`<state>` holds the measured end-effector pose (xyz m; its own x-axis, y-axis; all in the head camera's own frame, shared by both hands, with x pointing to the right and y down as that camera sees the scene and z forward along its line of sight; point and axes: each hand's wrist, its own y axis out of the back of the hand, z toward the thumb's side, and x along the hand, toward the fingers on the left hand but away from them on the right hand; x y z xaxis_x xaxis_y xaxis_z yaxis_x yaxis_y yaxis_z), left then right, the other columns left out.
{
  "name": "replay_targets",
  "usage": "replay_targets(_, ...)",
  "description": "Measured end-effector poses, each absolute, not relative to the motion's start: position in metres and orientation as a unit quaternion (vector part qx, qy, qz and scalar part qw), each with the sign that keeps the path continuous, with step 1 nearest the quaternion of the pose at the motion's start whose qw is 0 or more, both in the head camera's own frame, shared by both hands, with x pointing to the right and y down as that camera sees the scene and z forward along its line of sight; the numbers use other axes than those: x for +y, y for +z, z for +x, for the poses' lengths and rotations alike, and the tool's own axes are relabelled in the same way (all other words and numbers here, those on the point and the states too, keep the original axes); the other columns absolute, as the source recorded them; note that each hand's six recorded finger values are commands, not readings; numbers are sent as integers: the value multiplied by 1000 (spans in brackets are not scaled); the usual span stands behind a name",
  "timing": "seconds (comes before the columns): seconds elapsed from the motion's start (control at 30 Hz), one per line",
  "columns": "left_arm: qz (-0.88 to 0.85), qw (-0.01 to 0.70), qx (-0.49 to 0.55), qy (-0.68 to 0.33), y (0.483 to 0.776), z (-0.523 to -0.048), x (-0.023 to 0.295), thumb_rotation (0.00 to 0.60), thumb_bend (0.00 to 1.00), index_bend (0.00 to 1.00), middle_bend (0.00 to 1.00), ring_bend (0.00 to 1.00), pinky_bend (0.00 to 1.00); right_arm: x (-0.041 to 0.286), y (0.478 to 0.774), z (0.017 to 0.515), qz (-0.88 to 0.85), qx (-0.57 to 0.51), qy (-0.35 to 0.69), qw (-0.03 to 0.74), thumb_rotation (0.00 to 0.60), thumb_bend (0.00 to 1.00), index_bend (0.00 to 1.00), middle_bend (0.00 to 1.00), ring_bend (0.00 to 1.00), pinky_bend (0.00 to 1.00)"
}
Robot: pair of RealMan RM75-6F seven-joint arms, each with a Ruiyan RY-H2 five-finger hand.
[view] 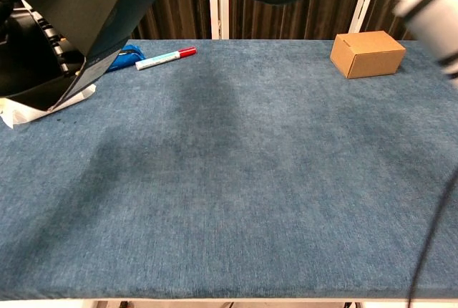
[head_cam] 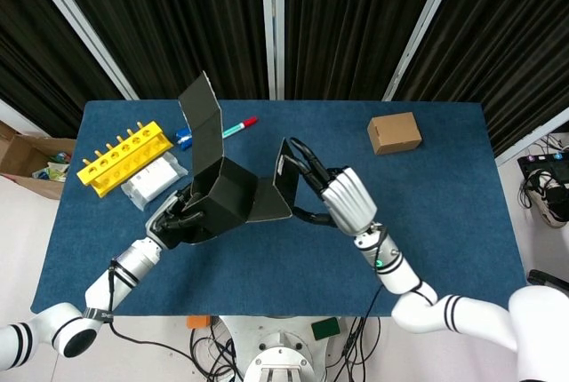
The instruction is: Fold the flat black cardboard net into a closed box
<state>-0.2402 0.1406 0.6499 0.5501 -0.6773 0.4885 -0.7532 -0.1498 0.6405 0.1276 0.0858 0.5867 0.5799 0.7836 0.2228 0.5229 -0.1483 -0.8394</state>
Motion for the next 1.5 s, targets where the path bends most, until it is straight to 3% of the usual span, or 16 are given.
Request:
replay_targets(0.13,769,433,-466,63,653,-240,145,600,0,292,310,582,749,80,573,95,-732,-449,106,502,600,0,0,0,713,1000)
replay_targets(0.43,807,374,-443,111,660,-242,153,600,0,294,306,582,748,76,559,78,-731,-423,107,524,600,0,0,18,713,1000)
replay_targets(0.77,839,301,-426,155,667,-242,151,600,0,299,303,582,748,88,570,68,-761,-349,122,533,600,0,7,107,720,1000)
replay_targets(1.13,861,206,-409,223,687,-240,153,600,0,304,302,582,748,113,604,60,-748,-239,127,606,600,8,384,345,767,1000)
replay_targets(1.5,874,115,-381,280,716,-230,164,600,0,304,290,576,746,130,658,64,-732,-169,150,643,600,25,445,372,779,1000)
